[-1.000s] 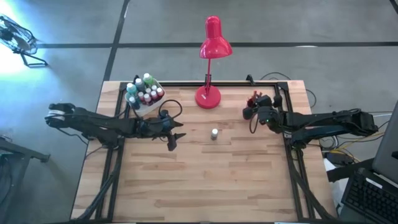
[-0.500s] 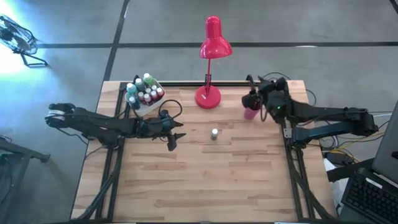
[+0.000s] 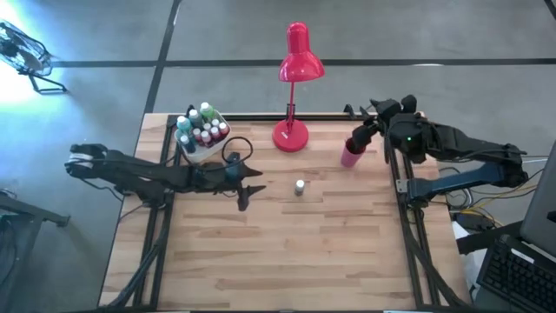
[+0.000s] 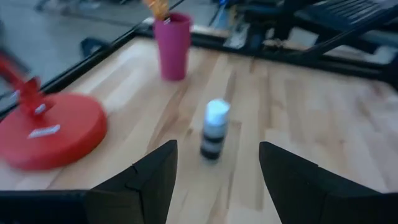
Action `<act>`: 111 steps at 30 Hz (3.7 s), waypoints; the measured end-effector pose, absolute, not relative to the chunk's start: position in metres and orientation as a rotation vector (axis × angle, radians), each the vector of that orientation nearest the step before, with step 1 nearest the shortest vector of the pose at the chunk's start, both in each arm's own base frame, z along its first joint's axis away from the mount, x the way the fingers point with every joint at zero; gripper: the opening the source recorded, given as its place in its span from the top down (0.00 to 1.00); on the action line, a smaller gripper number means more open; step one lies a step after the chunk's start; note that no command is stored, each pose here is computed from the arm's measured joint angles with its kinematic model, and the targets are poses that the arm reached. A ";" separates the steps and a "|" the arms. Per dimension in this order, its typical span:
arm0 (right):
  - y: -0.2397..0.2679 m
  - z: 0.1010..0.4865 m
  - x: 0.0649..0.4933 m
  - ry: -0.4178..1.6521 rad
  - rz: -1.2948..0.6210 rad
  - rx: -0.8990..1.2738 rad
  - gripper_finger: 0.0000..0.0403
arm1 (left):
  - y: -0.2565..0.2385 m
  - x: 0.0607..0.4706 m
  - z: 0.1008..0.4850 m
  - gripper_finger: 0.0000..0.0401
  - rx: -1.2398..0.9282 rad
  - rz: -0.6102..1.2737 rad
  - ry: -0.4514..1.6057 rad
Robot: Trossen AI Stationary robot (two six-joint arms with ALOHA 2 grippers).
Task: Pick & Place Paint Supplies
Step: Put the gray paint bottle into the white bin
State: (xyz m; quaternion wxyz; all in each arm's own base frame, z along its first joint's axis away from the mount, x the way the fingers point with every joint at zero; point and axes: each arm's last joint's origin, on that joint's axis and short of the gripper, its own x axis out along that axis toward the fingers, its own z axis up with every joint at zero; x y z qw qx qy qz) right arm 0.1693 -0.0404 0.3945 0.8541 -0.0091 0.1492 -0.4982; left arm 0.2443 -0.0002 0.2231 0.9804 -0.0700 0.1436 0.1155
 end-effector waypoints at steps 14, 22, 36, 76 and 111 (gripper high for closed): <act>-0.040 0.382 0.166 0.406 -1.058 -0.030 0.52 | -0.005 0.283 0.207 0.42 -0.074 0.056 0.179; -0.041 0.381 0.166 0.420 -1.061 -0.055 0.47 | -0.002 0.321 0.190 0.42 -0.053 0.113 0.209; -0.041 0.381 0.165 0.437 -1.060 -0.079 0.50 | 0.013 0.361 0.155 0.42 -0.043 0.255 0.299; -0.042 0.382 0.165 0.440 -1.083 -0.106 0.58 | 0.023 0.375 0.157 0.73 -0.076 0.212 0.255; -0.041 0.376 0.164 0.472 -1.085 -0.107 0.76 | 0.024 0.358 0.172 0.73 0.061 0.344 0.360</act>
